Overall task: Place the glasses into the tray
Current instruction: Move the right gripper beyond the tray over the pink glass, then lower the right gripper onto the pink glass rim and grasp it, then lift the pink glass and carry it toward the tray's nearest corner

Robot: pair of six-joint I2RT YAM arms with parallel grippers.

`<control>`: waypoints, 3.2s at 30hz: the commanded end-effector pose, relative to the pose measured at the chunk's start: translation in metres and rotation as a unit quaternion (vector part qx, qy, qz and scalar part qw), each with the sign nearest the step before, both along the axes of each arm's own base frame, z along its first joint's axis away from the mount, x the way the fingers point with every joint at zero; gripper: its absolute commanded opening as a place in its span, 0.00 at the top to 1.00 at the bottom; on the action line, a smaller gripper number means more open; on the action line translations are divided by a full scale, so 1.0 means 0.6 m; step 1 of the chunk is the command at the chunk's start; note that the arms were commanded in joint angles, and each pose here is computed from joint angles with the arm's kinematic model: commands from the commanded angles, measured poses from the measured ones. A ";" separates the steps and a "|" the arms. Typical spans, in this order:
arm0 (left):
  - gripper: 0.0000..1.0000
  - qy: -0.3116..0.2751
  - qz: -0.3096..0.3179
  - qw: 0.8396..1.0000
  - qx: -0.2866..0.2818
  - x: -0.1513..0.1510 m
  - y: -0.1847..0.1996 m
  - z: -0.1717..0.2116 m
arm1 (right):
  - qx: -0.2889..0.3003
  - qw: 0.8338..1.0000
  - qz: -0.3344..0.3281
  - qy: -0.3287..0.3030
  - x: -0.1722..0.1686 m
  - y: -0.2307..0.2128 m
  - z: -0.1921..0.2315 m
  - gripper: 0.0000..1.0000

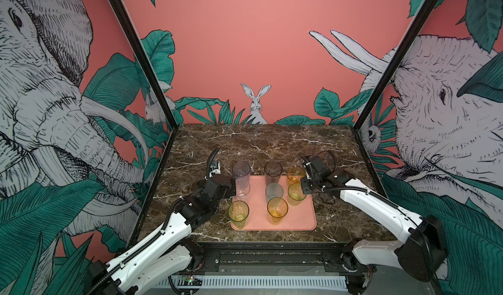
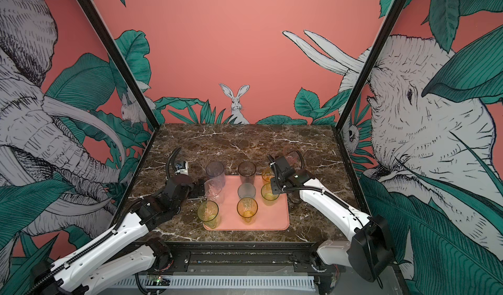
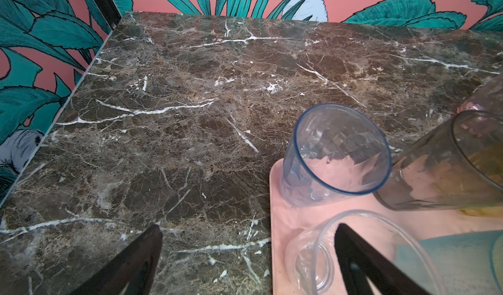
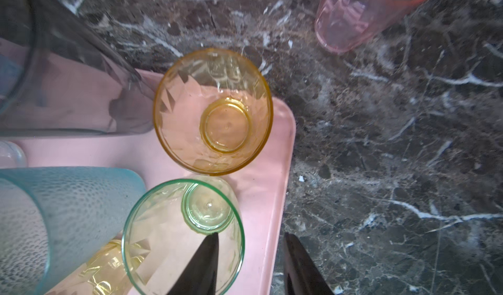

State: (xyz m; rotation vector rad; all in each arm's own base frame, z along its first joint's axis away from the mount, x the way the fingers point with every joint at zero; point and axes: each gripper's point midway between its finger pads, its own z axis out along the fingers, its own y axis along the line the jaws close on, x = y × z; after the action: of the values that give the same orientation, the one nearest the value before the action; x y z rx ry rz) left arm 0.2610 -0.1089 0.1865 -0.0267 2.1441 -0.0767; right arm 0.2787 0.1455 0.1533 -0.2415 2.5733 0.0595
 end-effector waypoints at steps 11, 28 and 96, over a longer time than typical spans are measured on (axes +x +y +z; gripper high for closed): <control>0.01 -0.003 0.014 1.000 0.000 -0.008 0.017 0.006 | -0.004 0.995 -0.064 -0.072 0.077 -0.079 0.103 0.44; 0.01 -0.005 0.016 1.000 0.005 -0.011 0.022 0.007 | 0.007 0.985 -0.140 -0.097 0.218 -0.133 0.134 0.38; 0.01 -0.008 0.016 1.000 0.002 -0.019 0.029 0.017 | 0.117 0.971 -0.198 0.066 0.340 -0.172 -0.094 0.83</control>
State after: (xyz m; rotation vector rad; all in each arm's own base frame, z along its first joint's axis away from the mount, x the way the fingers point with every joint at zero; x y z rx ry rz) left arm 0.2513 -0.0968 0.1927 -0.0330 2.1354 -0.0567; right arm 0.4760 0.0434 0.0897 0.3669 2.6882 0.2277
